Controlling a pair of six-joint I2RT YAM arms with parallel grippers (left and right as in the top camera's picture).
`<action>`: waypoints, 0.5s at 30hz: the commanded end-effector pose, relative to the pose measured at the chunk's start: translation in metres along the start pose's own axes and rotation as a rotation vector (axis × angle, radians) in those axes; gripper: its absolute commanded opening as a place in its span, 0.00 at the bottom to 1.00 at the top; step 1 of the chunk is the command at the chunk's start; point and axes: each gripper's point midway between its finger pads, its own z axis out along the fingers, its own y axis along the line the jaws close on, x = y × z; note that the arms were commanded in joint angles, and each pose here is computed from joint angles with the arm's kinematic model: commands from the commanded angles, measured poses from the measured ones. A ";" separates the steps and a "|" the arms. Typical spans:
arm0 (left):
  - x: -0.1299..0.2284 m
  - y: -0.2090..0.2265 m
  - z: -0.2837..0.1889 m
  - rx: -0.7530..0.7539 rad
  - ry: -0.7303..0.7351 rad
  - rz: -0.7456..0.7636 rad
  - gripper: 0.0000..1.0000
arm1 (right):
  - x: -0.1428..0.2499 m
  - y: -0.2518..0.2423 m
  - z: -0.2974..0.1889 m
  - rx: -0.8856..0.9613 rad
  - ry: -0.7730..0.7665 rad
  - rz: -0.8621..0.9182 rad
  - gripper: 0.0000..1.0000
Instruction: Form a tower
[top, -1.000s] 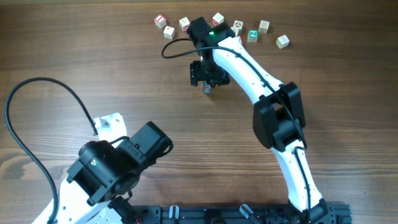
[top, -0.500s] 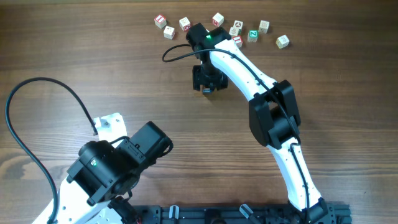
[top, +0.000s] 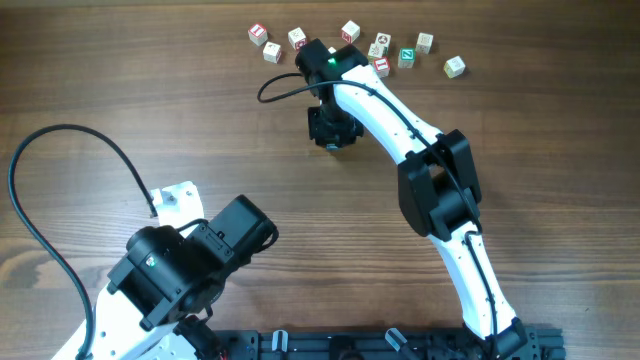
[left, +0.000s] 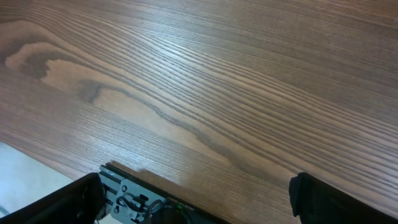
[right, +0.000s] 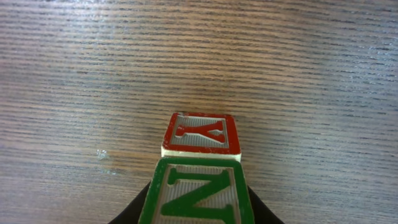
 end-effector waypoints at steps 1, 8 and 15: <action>-0.001 0.001 0.000 0.000 -0.008 -0.023 1.00 | 0.000 0.001 0.007 0.013 0.007 0.012 0.25; -0.001 0.002 0.000 -0.001 -0.008 -0.023 1.00 | -0.001 0.002 0.006 0.012 0.004 0.019 0.36; -0.001 0.001 0.000 0.000 -0.008 -0.023 1.00 | -0.001 0.001 0.006 0.015 0.002 0.018 0.62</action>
